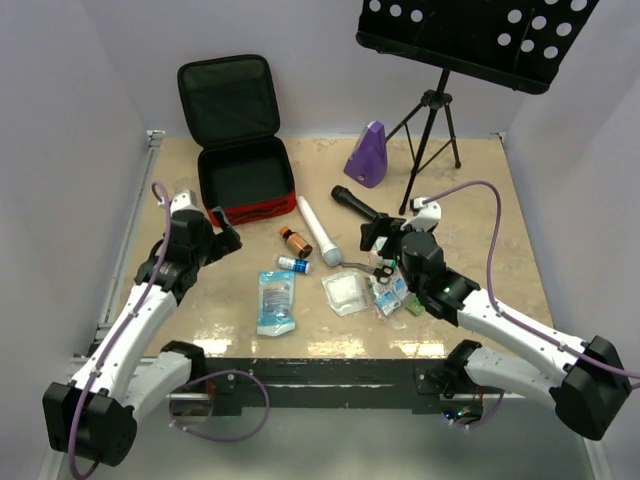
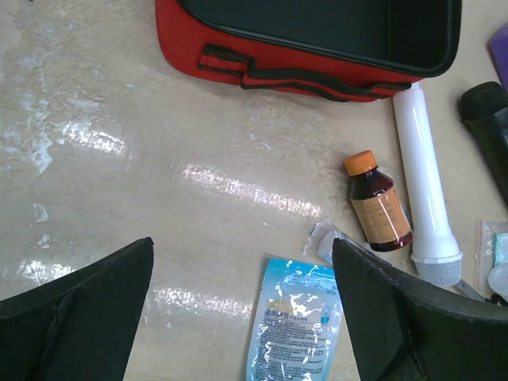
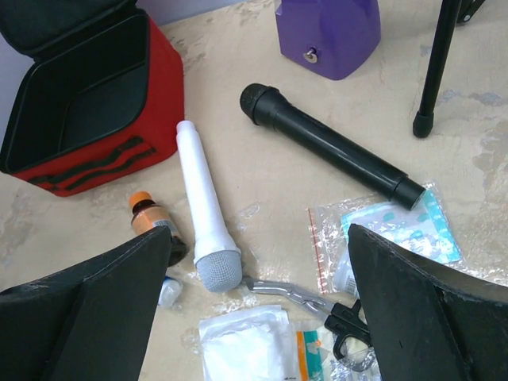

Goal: Organize the medicine kit

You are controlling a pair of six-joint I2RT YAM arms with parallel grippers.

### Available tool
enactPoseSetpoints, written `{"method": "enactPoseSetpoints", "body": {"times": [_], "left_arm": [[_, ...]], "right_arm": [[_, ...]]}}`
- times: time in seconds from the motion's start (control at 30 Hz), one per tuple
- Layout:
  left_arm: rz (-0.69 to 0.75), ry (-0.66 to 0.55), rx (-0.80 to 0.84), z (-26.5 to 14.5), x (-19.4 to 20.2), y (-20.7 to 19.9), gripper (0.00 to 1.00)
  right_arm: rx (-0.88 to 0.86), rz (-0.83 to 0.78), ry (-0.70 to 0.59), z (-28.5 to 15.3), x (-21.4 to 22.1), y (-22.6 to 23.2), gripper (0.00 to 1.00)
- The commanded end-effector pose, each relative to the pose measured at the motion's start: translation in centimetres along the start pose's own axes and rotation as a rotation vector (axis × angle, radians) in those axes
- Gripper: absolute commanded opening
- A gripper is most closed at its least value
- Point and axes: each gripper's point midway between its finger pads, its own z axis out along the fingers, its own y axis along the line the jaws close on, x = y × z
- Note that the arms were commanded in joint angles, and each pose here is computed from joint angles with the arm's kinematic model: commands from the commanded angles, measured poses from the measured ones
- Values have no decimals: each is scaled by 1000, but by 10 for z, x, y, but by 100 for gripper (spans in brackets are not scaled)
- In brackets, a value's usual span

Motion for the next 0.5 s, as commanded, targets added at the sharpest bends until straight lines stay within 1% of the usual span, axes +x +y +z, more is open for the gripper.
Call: {"method": "enactPoseSetpoints", "body": {"times": [0.0,0.07,0.1,0.17,0.3,0.37,0.47], "left_arm": [[6,-8,98,4,5,-13,98],[-18,8,228,0,16,-32,95],[-53,14,292,-3,20,-44,93],[-104,31,359,-4,33,-61,92],[-138,110,356,5,51,-85,91],[-159,112,329,13,52,-92,91],[-197,109,335,21,51,-110,91]], "right_arm": [[-3,11,-19,0,-6,1,98],[-6,13,-17,0,-6,2,98],[-9,11,-17,0,-6,2,98],[-6,8,-15,1,-5,3,98],[-15,14,-12,5,-3,7,98],[-25,24,-7,9,-3,12,98],[-33,25,0,14,-5,18,98]]}}
